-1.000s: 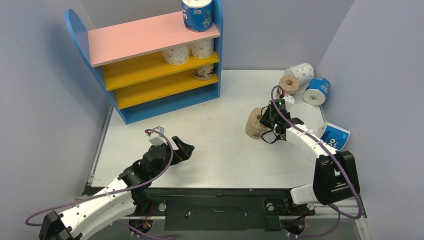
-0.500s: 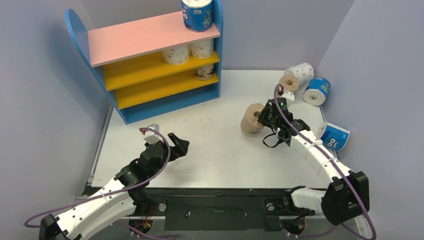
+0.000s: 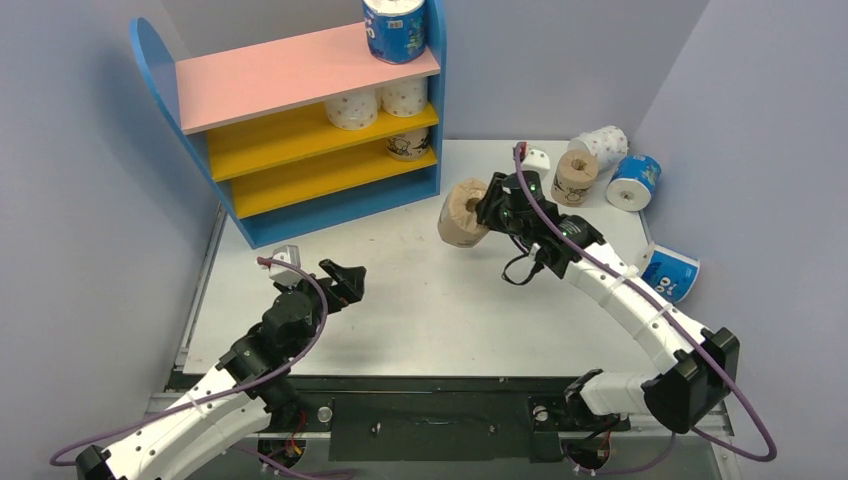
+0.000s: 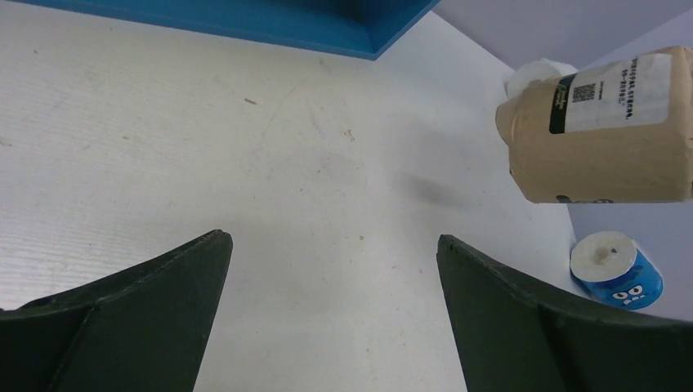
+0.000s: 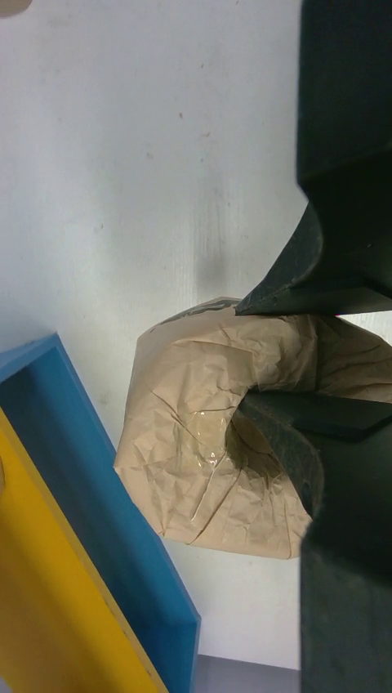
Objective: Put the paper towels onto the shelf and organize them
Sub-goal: Pick up the paper towel from the center of the board.
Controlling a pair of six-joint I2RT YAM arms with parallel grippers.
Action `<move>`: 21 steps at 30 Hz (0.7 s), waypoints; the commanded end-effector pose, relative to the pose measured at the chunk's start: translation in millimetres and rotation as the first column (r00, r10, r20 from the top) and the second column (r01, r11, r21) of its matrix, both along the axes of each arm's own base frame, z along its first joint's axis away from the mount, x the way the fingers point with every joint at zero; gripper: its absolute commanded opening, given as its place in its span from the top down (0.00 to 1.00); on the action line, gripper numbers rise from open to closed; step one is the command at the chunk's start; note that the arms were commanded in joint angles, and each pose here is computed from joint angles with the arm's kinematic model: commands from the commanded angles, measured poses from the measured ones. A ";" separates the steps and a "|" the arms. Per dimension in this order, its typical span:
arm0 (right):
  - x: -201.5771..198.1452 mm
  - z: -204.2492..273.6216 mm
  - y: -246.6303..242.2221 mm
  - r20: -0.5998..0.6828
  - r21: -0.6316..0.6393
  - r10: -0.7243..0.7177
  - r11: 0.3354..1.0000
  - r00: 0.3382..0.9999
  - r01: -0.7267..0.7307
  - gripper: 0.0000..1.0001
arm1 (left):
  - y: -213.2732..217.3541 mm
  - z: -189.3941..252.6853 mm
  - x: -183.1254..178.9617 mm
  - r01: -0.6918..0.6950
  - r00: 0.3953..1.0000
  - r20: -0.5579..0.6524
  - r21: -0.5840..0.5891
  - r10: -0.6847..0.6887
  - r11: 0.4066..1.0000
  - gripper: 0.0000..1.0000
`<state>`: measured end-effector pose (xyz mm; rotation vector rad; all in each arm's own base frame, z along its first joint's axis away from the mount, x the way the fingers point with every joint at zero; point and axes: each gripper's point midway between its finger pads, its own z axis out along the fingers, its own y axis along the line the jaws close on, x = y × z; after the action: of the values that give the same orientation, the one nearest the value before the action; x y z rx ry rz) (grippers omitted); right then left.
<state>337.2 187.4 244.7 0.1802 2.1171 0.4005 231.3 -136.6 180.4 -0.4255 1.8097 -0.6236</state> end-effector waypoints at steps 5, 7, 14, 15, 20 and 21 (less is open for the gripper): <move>32.3 33.2 55.6 0.062 0.021 0.053 0.998 0.997 -0.055 0.71 | -0.5 60.0 14.6 0.002 0.983 0.185 0.062 -0.014 0.998 0.04; 39.4 35.5 68.4 0.063 0.025 0.068 0.997 0.996 -0.070 0.71 | -2.0 60.7 17.0 0.001 0.982 0.187 0.076 -0.015 0.997 0.04; 66.8 32.7 116.3 0.049 0.049 0.115 0.992 0.992 -0.118 0.71 | 7.4 69.8 19.7 -0.053 0.973 0.229 0.048 0.041 0.997 0.04; 69.0 32.5 121.2 0.047 0.055 0.120 0.991 0.992 -0.122 0.71 | 9.8 70.1 19.8 -0.062 0.971 0.232 0.055 0.048 0.997 0.04; 88.6 31.9 146.5 0.045 0.076 0.135 0.988 0.990 -0.138 0.71 | 29.6 74.5 21.2 -0.160 0.957 0.251 0.048 0.143 0.986 0.04; 91.6 24.6 150.5 0.032 0.070 0.137 0.988 0.990 -0.139 0.71 | 32.7 77.3 20.2 -0.171 0.953 0.260 0.041 0.155 0.984 0.04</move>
<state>415.4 315.9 236.1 0.0470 2.1767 0.4645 248.8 -122.8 226.7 -0.3457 1.6435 -0.5074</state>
